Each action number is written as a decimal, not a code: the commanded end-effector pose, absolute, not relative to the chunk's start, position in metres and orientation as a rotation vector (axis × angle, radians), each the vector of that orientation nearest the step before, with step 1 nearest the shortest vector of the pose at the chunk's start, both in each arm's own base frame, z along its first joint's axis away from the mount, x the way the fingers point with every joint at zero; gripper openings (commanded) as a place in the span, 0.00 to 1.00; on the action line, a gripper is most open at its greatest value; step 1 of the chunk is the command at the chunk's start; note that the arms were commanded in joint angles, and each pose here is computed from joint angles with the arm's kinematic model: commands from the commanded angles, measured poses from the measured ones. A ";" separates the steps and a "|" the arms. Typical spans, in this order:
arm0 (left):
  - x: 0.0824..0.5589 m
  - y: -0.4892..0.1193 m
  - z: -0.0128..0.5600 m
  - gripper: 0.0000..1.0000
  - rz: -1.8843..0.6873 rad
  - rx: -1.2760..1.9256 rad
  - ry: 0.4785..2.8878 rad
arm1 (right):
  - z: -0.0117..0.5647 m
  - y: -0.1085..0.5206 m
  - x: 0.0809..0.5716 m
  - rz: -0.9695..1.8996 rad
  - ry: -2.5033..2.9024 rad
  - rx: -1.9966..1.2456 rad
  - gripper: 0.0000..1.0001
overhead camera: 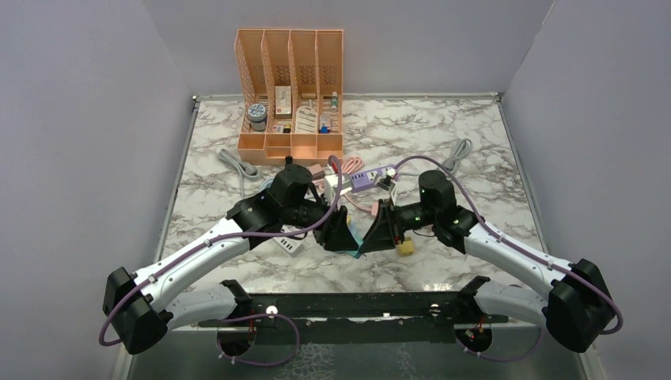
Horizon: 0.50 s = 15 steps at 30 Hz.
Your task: Insert the plug
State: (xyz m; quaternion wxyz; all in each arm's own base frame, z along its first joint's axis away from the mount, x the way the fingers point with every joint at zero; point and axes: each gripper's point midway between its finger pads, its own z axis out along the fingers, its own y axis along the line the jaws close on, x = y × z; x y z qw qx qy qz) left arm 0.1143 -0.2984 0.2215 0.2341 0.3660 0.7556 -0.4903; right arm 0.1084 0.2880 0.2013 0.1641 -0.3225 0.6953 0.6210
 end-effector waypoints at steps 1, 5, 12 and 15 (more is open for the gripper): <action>0.100 -0.298 0.222 0.54 -1.427 1.075 2.057 | 0.220 0.293 0.108 1.805 1.873 -0.969 0.13; 0.099 -0.298 0.224 0.50 -1.438 1.087 2.043 | 0.222 0.294 0.107 1.820 1.852 -0.974 0.13; 0.103 -0.300 0.228 0.00 -1.418 1.121 1.999 | 0.221 0.294 0.108 1.813 1.866 -0.964 0.19; 0.110 -0.299 0.228 0.00 -1.352 1.142 1.970 | 0.219 0.294 0.119 1.731 1.908 -0.900 0.46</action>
